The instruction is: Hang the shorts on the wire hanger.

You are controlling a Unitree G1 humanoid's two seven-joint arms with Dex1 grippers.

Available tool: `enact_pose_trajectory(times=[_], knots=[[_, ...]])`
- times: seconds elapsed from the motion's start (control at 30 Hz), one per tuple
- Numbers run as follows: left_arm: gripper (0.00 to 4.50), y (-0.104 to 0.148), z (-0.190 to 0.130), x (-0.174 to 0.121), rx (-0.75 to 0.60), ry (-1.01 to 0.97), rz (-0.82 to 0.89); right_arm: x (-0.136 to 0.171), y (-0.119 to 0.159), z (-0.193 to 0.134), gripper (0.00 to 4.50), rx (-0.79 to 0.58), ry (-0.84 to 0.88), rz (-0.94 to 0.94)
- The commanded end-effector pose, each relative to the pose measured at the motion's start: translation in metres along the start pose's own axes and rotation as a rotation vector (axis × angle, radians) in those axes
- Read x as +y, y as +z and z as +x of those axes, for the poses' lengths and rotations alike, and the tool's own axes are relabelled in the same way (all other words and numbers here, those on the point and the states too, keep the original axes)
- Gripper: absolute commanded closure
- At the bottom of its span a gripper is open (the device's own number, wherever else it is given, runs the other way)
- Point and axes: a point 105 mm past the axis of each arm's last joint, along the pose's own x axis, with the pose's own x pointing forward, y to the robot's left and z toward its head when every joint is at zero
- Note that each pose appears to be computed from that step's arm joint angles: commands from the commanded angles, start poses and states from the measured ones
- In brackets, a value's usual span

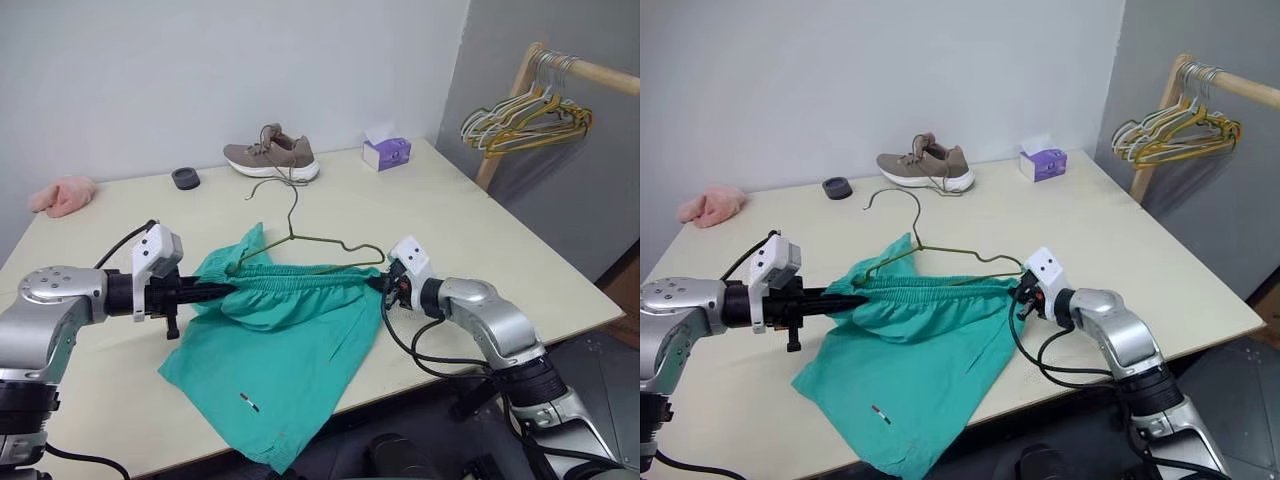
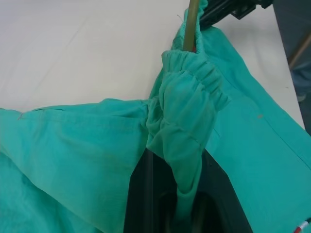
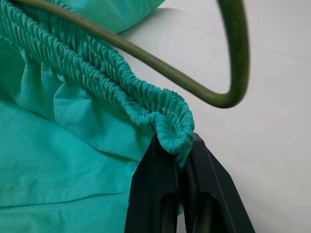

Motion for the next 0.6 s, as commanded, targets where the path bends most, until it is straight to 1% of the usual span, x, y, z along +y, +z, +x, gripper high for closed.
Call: enact_pose_trajectory(times=[0.03,0.4,0.6], knots=[[4.5,0.01,-0.028,0.014,0.025,0.099,0.063,-0.039,-0.005,-0.023,4.42,0.031,-0.168,0.031],[4.5,-0.005,-0.045,0.035,0.118,0.219,0.137,-0.046,-0.009,-0.032,4.42,0.052,-0.193,0.021],[4.5,-0.013,-0.056,0.048,0.192,0.29,0.213,-0.044,-0.014,-0.037,4.42,0.07,-0.184,0.015]])
